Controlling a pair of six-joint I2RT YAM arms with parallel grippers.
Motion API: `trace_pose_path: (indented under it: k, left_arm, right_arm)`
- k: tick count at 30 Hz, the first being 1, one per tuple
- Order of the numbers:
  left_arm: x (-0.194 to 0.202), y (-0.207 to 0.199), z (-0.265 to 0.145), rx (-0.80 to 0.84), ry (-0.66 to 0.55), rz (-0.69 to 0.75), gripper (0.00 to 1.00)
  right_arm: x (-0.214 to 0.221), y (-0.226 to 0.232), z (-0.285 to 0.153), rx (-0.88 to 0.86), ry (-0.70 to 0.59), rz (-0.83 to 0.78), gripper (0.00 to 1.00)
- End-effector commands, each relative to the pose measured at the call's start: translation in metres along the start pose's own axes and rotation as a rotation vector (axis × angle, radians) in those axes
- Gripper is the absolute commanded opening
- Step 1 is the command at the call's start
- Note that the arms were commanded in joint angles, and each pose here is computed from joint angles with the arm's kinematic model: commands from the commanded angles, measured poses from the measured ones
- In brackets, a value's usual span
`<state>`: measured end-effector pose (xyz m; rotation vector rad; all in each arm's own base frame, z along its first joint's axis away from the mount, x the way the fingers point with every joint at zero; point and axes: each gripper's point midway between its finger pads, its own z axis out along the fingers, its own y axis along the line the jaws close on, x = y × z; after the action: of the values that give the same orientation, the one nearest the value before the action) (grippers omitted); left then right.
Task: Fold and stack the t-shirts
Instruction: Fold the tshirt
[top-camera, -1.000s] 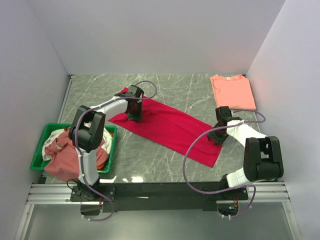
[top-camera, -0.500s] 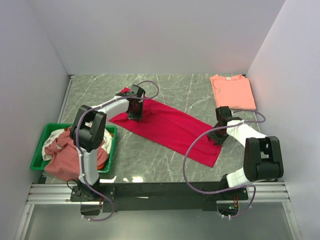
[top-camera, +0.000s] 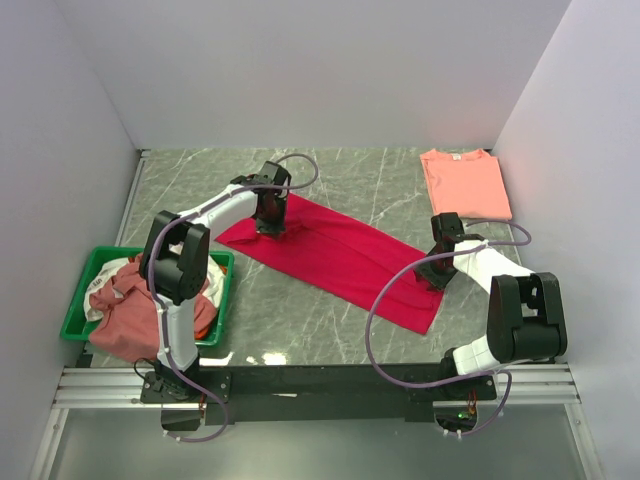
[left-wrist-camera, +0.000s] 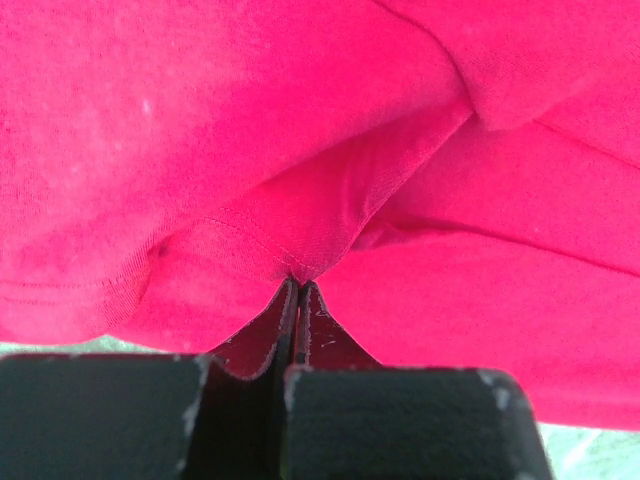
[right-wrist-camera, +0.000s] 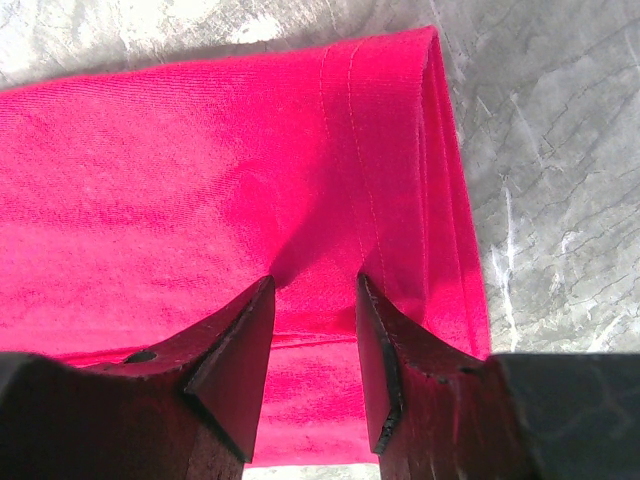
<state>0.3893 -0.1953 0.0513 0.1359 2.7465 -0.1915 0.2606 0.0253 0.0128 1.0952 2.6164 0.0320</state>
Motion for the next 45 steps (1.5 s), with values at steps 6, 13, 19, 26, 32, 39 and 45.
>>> trace_pose_path:
  k: [6,13,19,26,32,39,45]
  left_arm:
    - [-0.016,-0.019,-0.043,0.075,-0.024,-0.018,0.00]
    - [-0.012,-0.026,-0.049,0.111,-0.009,-0.029,0.00]
    - [-0.007,-0.033,-0.050,0.153,0.014,-0.051,0.00]
    - [-0.006,-0.038,-0.055,0.181,0.013,-0.063,0.00]
    - [-0.007,-0.043,-0.063,0.210,0.009,-0.075,0.30]
    - [-0.025,-0.045,-0.085,0.314,-0.023,-0.161,0.54]
    - [-0.040,-0.013,-0.073,0.322,-0.051,-0.258,0.56]
  right_arm:
    - [0.016,-0.027,0.010,0.092,0.041,-0.009,0.45]
    - [0.017,-0.029,0.010,0.094,0.045,-0.013,0.45]
    - [0.019,-0.031,0.010,0.095,0.042,-0.014,0.46]
    - [0.018,-0.032,0.008,0.096,0.036,-0.012,0.46]
    - [0.016,-0.032,0.005,0.091,0.027,-0.013,0.46]
    - [-0.007,-0.022,-0.022,0.058,-0.048,-0.043,0.45]
    - [-0.032,-0.002,-0.046,-0.012,-0.120,-0.107,0.46]
